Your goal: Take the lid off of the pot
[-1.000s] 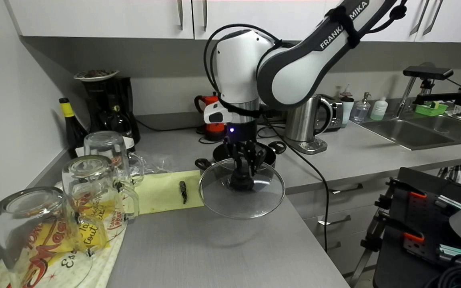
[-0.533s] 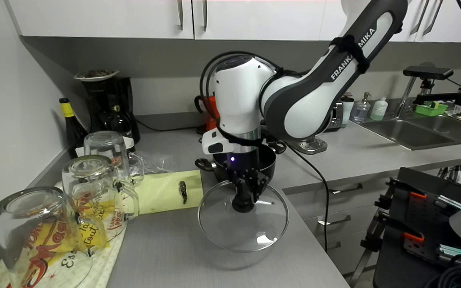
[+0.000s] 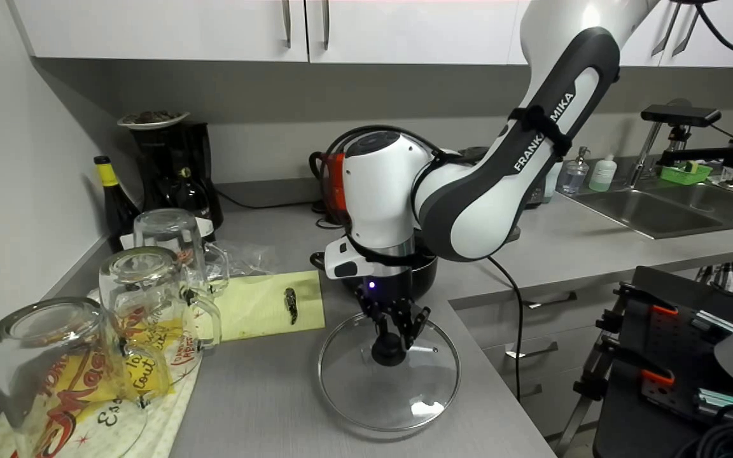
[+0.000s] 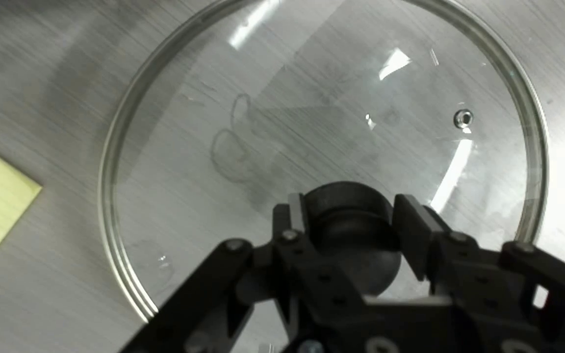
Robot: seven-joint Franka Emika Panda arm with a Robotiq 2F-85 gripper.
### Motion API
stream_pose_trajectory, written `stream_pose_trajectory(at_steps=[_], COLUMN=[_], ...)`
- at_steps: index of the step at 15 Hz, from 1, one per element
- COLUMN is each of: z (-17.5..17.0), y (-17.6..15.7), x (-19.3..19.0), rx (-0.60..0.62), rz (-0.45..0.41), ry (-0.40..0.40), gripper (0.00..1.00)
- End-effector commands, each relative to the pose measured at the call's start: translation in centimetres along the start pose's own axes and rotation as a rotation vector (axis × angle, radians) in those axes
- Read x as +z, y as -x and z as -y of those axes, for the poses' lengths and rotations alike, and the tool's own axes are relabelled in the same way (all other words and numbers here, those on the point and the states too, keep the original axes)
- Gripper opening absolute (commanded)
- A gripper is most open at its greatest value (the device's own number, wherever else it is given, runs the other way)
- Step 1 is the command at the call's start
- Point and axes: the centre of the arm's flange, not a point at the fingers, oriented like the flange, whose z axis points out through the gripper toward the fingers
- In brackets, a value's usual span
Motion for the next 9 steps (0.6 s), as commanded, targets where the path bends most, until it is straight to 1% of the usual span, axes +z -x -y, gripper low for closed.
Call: stream_pose_trajectory(at_steps=[1,8,9], z=[-0.9,-1.4,-1.5], y=[-0.5,-0.7,-0.7], x=[0.6,2.1,2.1], rx=[-0.009,-0.011,-0.009], rz=[-0.011,-0.007,-0.008], ry=[0.018,-0.004,-0.004], gripper=[0.23,0.23,0.45])
